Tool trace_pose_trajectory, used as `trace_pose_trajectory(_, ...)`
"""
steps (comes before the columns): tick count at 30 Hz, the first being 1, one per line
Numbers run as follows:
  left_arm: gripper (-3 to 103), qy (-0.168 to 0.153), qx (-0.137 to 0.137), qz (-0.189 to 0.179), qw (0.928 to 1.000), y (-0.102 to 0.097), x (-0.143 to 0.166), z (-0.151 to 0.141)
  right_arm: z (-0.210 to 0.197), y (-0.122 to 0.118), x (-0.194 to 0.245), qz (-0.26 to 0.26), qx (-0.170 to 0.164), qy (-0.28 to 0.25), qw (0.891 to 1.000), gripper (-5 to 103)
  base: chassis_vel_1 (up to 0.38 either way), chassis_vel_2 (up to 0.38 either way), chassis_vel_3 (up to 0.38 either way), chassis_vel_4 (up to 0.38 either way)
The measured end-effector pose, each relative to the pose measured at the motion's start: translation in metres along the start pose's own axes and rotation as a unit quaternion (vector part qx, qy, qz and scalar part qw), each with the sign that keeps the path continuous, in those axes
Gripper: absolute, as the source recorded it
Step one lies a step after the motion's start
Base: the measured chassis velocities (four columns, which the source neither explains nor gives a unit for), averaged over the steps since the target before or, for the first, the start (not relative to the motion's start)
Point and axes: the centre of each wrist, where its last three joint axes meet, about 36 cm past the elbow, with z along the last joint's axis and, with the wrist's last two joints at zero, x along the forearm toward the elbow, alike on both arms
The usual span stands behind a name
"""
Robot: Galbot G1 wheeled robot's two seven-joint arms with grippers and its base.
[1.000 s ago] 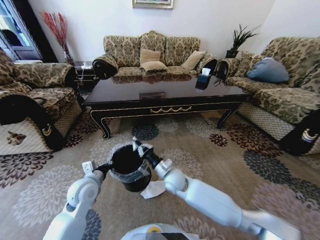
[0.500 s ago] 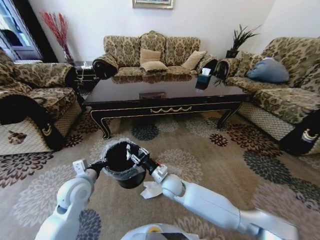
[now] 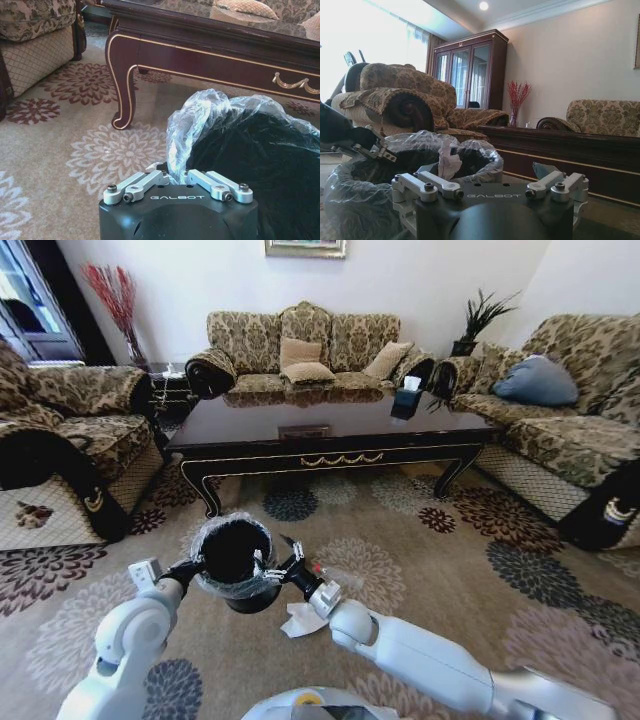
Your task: Move to the front of the table and pick up the trash from the floor, then place it into the trash bin.
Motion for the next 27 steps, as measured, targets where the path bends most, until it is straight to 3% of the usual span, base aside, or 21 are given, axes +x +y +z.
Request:
trace_pose_trajectory(12,4,0.004,0.001,-0.006,1.0000,0.000,-0.002,0.004,-0.003,-0.015,0.020,0.021,0.012,0.005,1.000,100,0.000,0.000,0.000,0.000)
trace_pose_trajectory(27,4,0.012,0.002,-0.010,0.9999,-0.004,0.001,0.014,-0.004,-0.004,0.032,0.024,0.005,0.003,1.000,100,0.000,0.000,0.000,0.000)
